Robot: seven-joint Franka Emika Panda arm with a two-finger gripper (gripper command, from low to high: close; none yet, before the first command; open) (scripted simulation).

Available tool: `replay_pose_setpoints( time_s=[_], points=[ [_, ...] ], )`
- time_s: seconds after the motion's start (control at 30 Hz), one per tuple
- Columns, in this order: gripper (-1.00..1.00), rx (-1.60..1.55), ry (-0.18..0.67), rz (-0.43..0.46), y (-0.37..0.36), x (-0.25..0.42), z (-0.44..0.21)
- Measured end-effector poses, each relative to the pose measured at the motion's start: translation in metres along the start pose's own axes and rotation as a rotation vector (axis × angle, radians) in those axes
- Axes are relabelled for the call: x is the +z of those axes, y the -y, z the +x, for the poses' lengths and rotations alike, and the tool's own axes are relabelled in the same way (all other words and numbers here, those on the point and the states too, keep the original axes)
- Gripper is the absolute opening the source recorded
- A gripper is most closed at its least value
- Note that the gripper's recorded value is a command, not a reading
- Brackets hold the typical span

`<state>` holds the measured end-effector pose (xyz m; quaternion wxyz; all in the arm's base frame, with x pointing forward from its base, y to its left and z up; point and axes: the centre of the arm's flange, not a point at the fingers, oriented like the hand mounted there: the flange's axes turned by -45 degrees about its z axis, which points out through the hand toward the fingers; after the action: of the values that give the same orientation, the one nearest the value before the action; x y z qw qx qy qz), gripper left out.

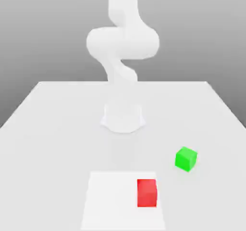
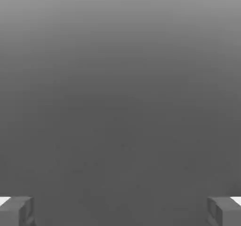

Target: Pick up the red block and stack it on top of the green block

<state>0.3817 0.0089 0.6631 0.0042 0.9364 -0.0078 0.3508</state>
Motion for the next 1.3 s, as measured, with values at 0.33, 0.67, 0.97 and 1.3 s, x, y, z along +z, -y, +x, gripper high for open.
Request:
replay_pose_setpoints(
  time_s=[0.33, 0.67, 0.97, 1.3],
  points=[
    [0.0, -0.01, 0.337, -0.028, 0.028, 0.214, -0.086],
    [0.0, -0.012, 0.666, -0.001, 0.053, 0.347, -0.249],
    [-1.0, -0.005, 0.716, 0.006, 0.055, 0.404, -0.315],
    [-1.0, -0.004, 0.716, 0.005, 0.055, 0.372, -0.286]
  ],
)
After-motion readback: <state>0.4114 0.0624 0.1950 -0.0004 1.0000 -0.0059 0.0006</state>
